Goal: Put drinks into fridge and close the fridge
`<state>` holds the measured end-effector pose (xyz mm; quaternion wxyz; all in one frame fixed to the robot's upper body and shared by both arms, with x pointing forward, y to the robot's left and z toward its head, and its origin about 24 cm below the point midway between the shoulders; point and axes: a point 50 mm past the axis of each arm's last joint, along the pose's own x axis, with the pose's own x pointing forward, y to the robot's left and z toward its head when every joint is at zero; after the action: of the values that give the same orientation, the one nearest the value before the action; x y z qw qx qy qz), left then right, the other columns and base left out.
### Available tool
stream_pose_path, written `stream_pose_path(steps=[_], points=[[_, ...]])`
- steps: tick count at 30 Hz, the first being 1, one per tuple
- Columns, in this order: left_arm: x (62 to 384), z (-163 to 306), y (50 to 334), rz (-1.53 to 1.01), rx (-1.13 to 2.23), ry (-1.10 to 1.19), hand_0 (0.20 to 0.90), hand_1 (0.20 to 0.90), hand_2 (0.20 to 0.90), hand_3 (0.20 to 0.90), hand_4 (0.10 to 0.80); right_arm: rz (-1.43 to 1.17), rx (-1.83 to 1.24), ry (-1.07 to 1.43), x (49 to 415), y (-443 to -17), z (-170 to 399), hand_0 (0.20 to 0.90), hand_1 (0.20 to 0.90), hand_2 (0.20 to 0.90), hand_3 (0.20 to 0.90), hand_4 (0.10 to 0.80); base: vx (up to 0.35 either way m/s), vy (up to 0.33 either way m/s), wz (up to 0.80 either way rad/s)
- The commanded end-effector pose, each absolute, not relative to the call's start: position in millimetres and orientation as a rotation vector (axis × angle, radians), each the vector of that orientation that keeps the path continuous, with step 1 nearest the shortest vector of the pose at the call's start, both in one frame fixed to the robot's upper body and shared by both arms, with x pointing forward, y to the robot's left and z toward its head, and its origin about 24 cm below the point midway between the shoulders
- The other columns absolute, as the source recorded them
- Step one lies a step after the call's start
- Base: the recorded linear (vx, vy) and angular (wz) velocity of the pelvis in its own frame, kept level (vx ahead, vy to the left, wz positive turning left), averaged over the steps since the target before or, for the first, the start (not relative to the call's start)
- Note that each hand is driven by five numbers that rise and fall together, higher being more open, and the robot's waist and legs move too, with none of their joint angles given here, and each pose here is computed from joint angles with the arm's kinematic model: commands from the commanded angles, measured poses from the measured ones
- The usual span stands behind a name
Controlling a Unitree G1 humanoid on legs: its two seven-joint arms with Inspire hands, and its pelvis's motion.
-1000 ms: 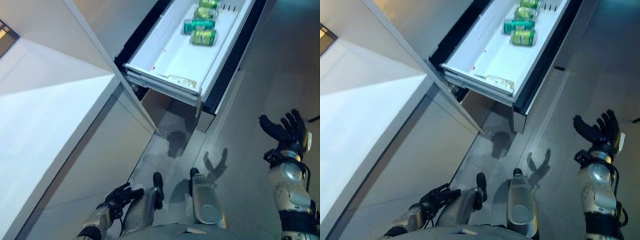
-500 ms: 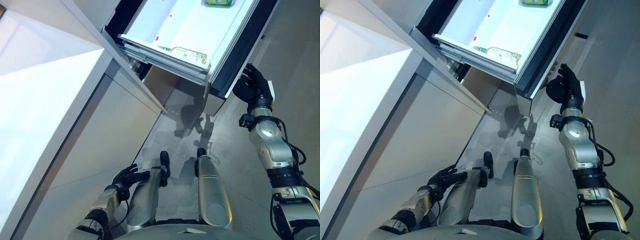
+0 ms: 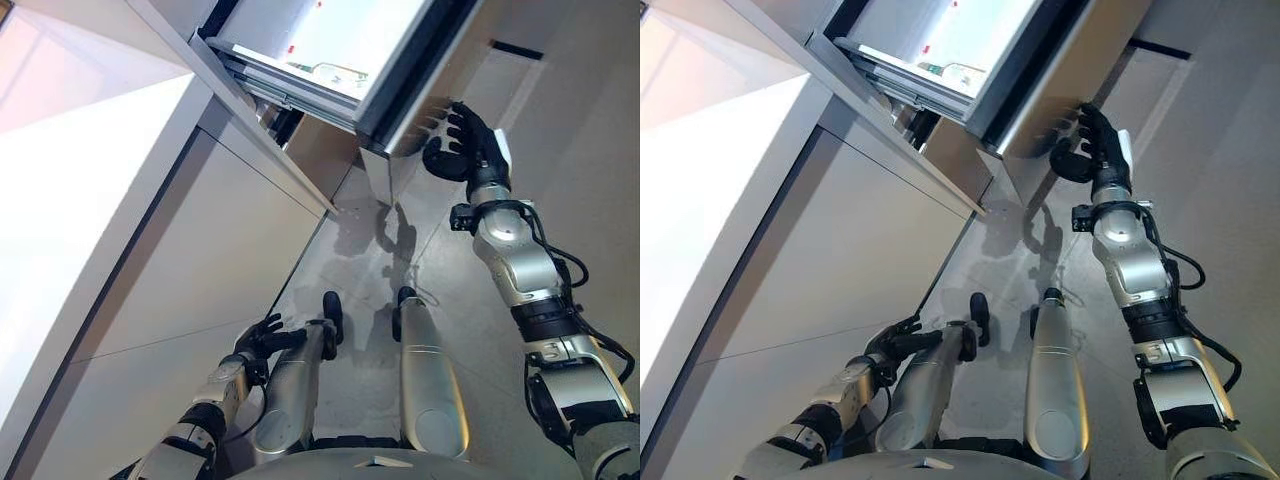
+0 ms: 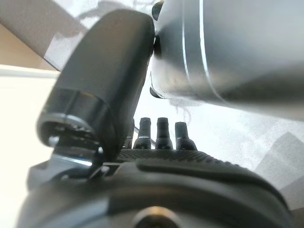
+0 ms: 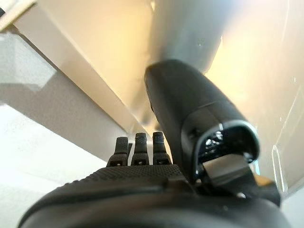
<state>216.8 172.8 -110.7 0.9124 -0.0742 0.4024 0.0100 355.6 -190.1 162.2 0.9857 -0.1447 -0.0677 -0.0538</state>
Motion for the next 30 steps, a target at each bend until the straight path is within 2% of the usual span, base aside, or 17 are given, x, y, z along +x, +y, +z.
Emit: stream_pose_path(steps=[1,8,15,22,30], points=[[188.9,-124.0,175.8,0.019,-0.142,0.93,0.9,0.9,0.9,0.9,0.8,0.297,-0.316,-0.415,350.0,-86.2,226.7,0.9,0.9,0.9,0.9,0.8,-0.01,0.052,-0.03],[191.4,-123.1,169.4,-0.031,-0.142,0.928,0.9,0.9,0.9,0.9,0.8,0.416,-0.356,-0.383,352.3,-42.1,232.8,0.9,0.9,0.9,0.9,0.8,-0.009,0.054,0.01],[188.8,-124.4,163.1,-0.069,-0.149,0.937,0.9,0.9,0.9,0.9,0.8,0.467,-0.343,-0.373,350.2,-17.0,235.1,0.9,0.9,0.9,0.9,0.8,0.022,0.054,0.09],[185.3,-125.1,162.9,-0.101,-0.146,0.933,0.9,0.9,0.9,0.9,0.8,0.472,-0.321,-0.398,350.0,-11.3,241.3,0.9,0.9,0.9,0.9,0.8,-0.002,0.013,0.12],[180.9,-126.3,163.2,-0.119,-0.121,0.927,0.9,0.9,0.9,0.9,0.8,0.405,-0.278,-0.477,352.6,-23.6,255.6,0.9,0.9,0.9,0.9,0.8,0.004,-0.01,0.05]])
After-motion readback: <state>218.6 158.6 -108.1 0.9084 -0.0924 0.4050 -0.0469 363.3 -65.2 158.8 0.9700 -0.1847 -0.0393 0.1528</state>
